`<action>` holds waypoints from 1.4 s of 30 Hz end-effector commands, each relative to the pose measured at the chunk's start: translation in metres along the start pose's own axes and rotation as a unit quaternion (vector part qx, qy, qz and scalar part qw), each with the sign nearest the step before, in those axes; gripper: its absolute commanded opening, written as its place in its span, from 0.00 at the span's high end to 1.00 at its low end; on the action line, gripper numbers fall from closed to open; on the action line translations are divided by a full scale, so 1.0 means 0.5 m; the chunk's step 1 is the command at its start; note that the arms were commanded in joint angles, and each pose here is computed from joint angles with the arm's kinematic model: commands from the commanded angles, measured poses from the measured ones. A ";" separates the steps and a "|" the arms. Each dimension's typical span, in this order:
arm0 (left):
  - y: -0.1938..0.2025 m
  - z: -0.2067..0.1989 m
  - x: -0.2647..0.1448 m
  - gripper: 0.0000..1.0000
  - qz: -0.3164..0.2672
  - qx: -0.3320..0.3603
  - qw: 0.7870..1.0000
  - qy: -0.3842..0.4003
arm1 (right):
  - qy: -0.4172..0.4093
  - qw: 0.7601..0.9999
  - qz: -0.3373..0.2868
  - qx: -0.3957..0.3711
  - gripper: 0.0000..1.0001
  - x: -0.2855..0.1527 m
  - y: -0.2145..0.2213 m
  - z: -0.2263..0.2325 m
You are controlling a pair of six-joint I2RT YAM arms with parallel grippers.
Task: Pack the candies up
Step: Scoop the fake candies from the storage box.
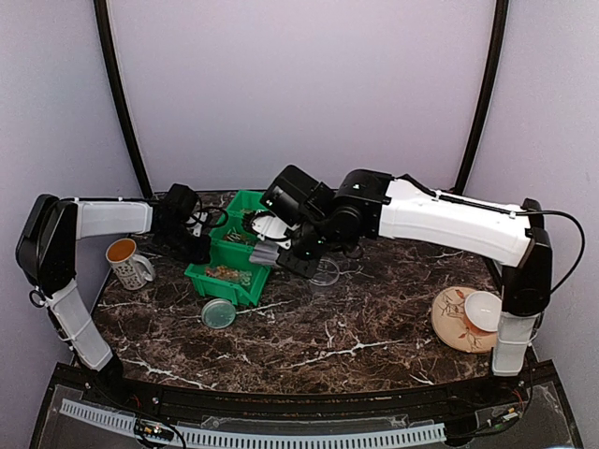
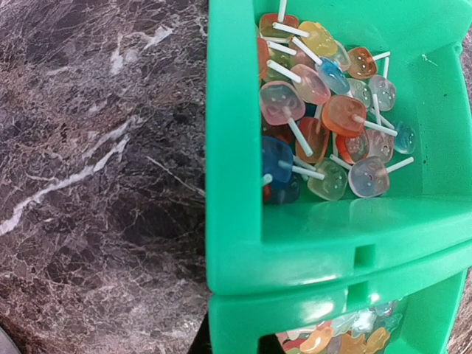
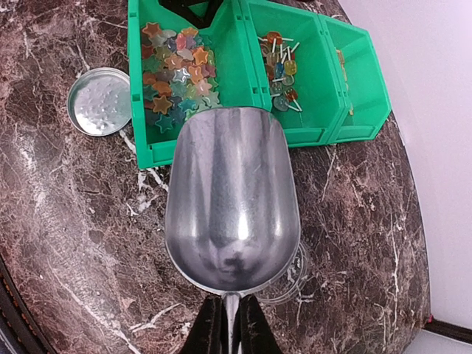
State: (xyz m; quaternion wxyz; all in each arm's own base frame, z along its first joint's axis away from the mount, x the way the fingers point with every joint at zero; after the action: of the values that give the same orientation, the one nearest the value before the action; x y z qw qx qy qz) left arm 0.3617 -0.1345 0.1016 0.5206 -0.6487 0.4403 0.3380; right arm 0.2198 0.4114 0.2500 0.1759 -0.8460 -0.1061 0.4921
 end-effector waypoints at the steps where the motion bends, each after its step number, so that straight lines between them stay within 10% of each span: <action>1: -0.050 -0.040 -0.027 1.00 -0.067 0.010 0.997 0.048 | 0.021 0.999 -0.028 0.009 1.00 -0.031 -0.009 -0.017; 42: 0.031 -0.133 -0.064 1.00 -0.044 0.008 0.995 0.091 | -0.042 0.992 0.086 -0.082 1.00 0.080 0.024 0.063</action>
State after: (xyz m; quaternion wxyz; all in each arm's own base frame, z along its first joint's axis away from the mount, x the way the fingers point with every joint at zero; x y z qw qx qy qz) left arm 0.3294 -0.1756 0.0945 0.5019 -0.6517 0.4586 0.3363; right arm 0.2108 0.4162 0.1946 0.0673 -0.8364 -0.0818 0.5378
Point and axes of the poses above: each gripper's point midway between its finger pads, its own x axis out along the fingers, its own z axis along the line the jaws close on, y = z × x, the point moved 4 cm from there along -x, back along the fingers, and after that the axes turned 12 degrees about -x, right-handed, at the moved point
